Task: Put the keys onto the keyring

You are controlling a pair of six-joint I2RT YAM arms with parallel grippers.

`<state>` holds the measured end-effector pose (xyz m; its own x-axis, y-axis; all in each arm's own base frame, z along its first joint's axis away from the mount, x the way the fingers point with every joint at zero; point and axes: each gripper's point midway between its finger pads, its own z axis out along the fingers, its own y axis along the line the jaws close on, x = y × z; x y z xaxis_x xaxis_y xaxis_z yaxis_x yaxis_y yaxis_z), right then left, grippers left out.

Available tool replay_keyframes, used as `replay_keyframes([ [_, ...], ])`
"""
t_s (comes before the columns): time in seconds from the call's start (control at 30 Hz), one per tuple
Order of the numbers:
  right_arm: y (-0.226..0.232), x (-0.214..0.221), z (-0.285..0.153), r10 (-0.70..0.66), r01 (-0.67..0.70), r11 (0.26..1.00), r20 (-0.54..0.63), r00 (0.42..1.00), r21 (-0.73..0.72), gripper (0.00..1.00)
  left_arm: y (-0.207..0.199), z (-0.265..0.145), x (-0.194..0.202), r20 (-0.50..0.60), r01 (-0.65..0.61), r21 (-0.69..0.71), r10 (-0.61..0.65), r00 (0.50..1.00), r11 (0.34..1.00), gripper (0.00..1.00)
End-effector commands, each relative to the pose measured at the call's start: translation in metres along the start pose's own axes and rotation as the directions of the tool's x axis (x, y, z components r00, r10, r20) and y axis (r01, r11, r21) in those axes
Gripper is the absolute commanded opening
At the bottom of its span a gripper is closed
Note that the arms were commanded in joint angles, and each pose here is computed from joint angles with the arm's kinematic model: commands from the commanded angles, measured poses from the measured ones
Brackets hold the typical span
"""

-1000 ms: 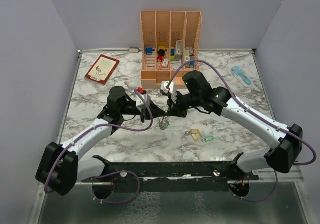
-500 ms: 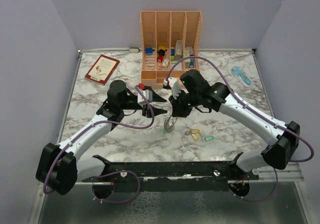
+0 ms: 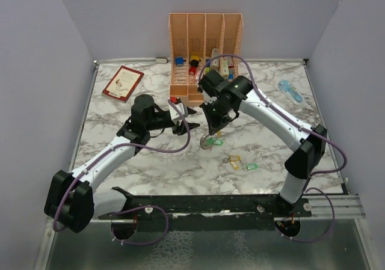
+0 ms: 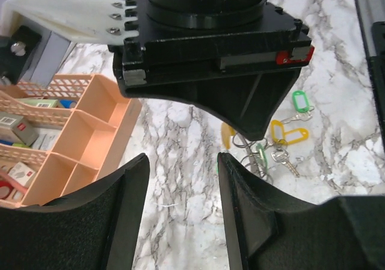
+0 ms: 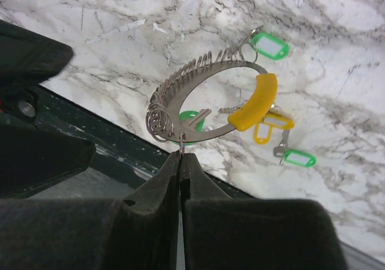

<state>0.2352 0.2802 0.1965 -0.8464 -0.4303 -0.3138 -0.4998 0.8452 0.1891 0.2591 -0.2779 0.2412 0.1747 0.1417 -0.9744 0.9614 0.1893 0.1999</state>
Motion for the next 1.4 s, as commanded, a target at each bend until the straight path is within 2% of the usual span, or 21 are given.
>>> replay_keyframes([
  [0.0,0.0,-0.003,-0.022,0.264,-0.265,0.964,-0.037,0.964,-0.023,0.01,0.024,-0.001,-0.016,0.001,-0.076,-0.099,0.077,0.997,0.992,0.52],
  [0.17,0.003,-0.025,-0.037,0.516,-0.521,0.843,-0.074,0.853,-0.135,0.01,0.023,-0.001,-0.023,0.014,-0.092,-0.088,0.093,0.996,0.992,0.52],
  [0.23,0.005,-0.036,-0.044,0.642,-0.648,0.744,-0.093,0.761,-0.161,0.01,0.024,-0.001,-0.025,0.021,-0.086,-0.091,0.088,0.996,0.992,0.52],
  [0.37,0.003,-0.052,-0.052,0.805,-0.818,0.547,-0.155,0.572,-0.175,0.01,0.027,0.0,-0.033,0.04,-0.082,-0.099,0.087,0.995,0.992,0.52],
  [0.63,0.005,-0.072,-0.044,0.938,-0.959,0.232,-0.224,0.265,-0.164,0.01,0.044,0.006,-0.047,0.058,-0.116,-0.15,0.126,0.99,0.982,0.52],
  [0.77,0.012,-0.076,-0.042,0.943,-0.964,0.114,-0.28,0.182,-0.242,0.01,0.04,0.009,-0.047,0.062,-0.148,-0.128,0.157,0.986,0.981,0.47],
  [0.9,0.003,-0.074,-0.044,0.966,-0.973,0.052,-0.236,0.106,-0.224,0.01,0.036,0.009,-0.045,0.049,-0.166,-0.115,0.173,0.984,0.979,0.45],
  [1.13,0.004,-0.077,-0.046,0.965,-0.975,-0.015,-0.257,0.044,-0.223,0.01,0.017,0.004,-0.029,0.013,-0.269,-0.023,0.269,0.963,0.963,0.44],
  [1.37,0.003,-0.078,-0.046,0.964,-0.971,-0.066,-0.266,-0.002,-0.231,0.01,0.027,0.001,-0.018,-0.034,-0.366,-0.069,0.365,0.93,0.928,0.44],
])
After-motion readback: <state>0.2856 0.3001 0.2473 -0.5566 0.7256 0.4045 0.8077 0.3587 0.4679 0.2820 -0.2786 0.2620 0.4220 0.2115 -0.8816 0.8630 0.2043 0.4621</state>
